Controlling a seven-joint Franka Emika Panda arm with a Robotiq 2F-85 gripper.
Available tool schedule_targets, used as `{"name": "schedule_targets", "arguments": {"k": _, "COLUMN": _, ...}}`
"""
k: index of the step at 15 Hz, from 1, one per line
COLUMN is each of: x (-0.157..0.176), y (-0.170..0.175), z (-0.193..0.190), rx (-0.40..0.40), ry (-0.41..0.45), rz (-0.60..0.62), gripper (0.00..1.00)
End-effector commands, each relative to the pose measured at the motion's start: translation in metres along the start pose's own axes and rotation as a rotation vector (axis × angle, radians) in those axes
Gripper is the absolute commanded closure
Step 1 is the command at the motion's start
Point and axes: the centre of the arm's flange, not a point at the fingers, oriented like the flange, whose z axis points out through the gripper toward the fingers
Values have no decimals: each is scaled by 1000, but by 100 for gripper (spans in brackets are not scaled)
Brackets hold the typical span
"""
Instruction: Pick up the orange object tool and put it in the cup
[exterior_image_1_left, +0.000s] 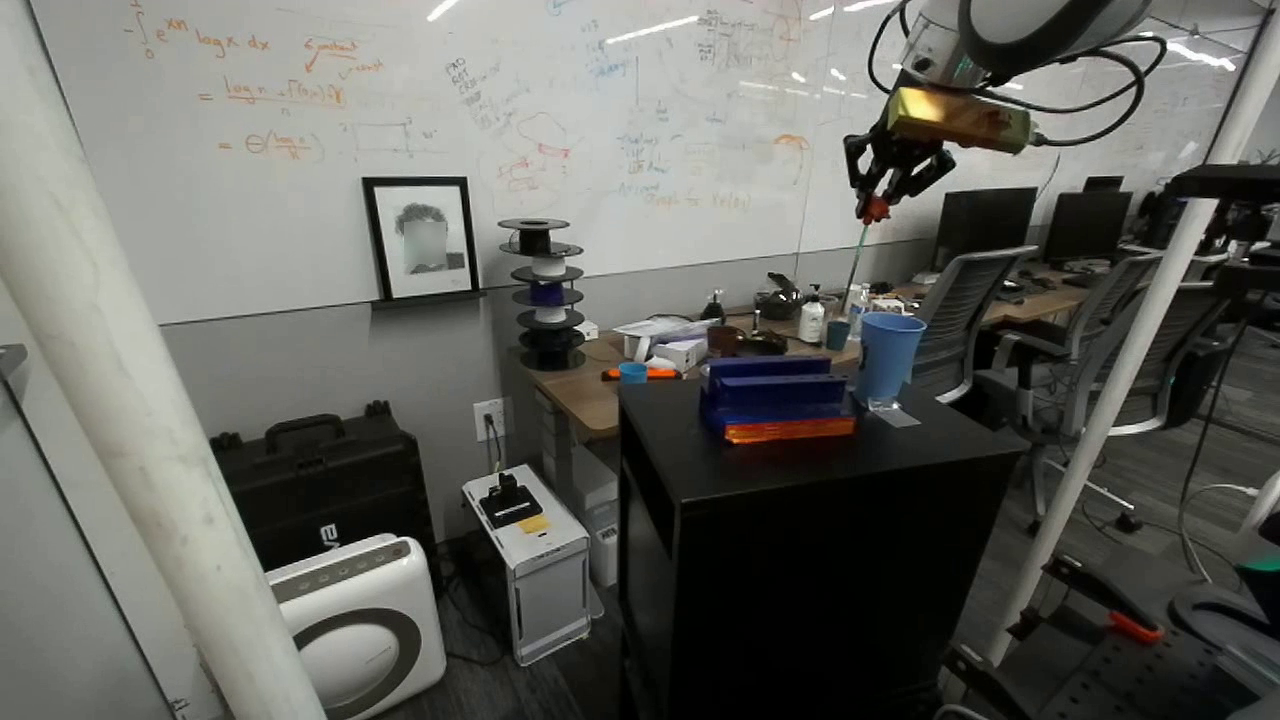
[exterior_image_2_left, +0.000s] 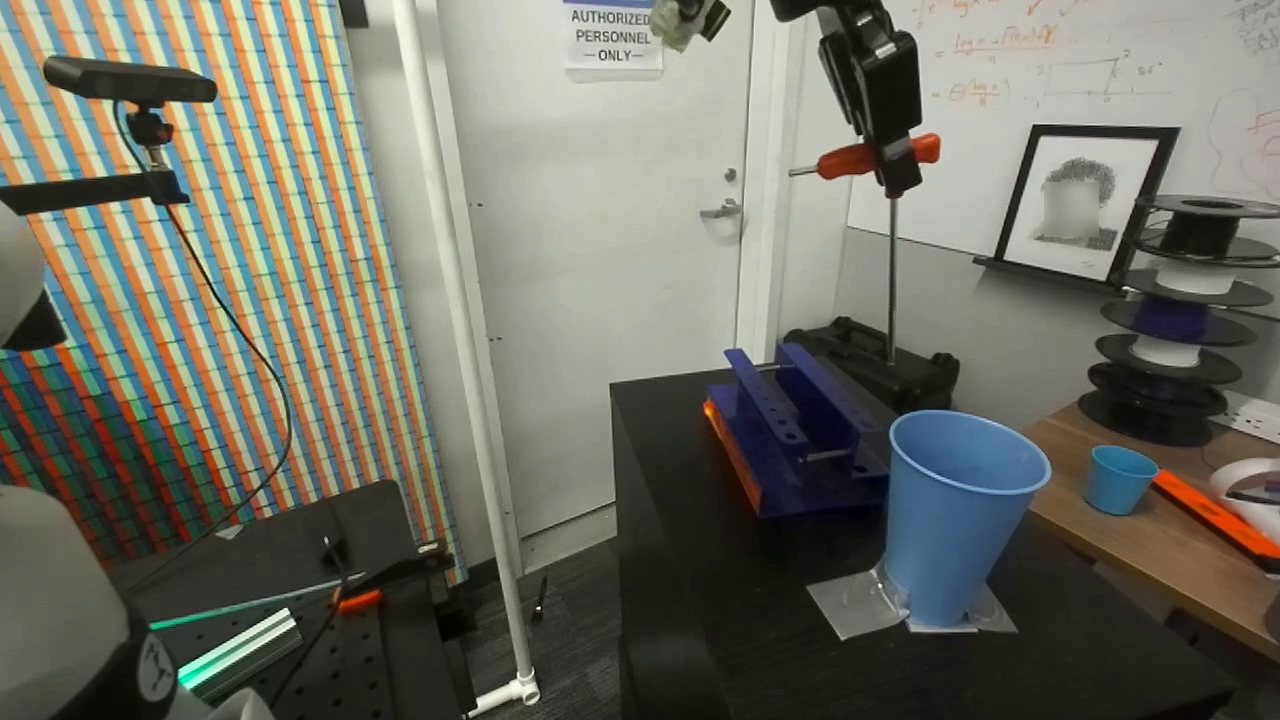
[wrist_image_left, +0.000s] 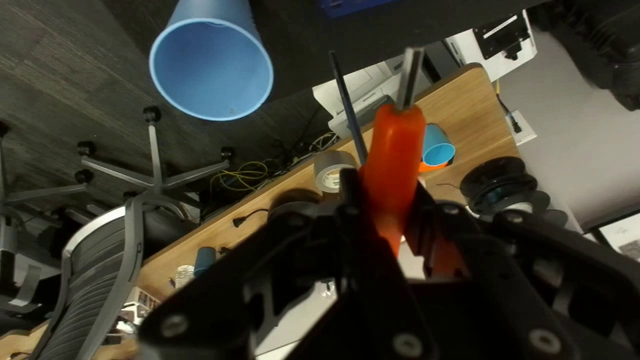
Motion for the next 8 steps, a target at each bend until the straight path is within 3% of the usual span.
{"name": "schedule_targets", "arguments": {"k": 1, "x": 15, "y": 29, "z": -11, "rx": -47, "ry": 1, "rz": 41, "gripper": 86}}
{"name": "schedule_targets", "arguments": {"k": 8, "x": 27, "y": 68, "z": 17, "rx": -135, "ry": -48, "rz": 115, "gripper": 86}}
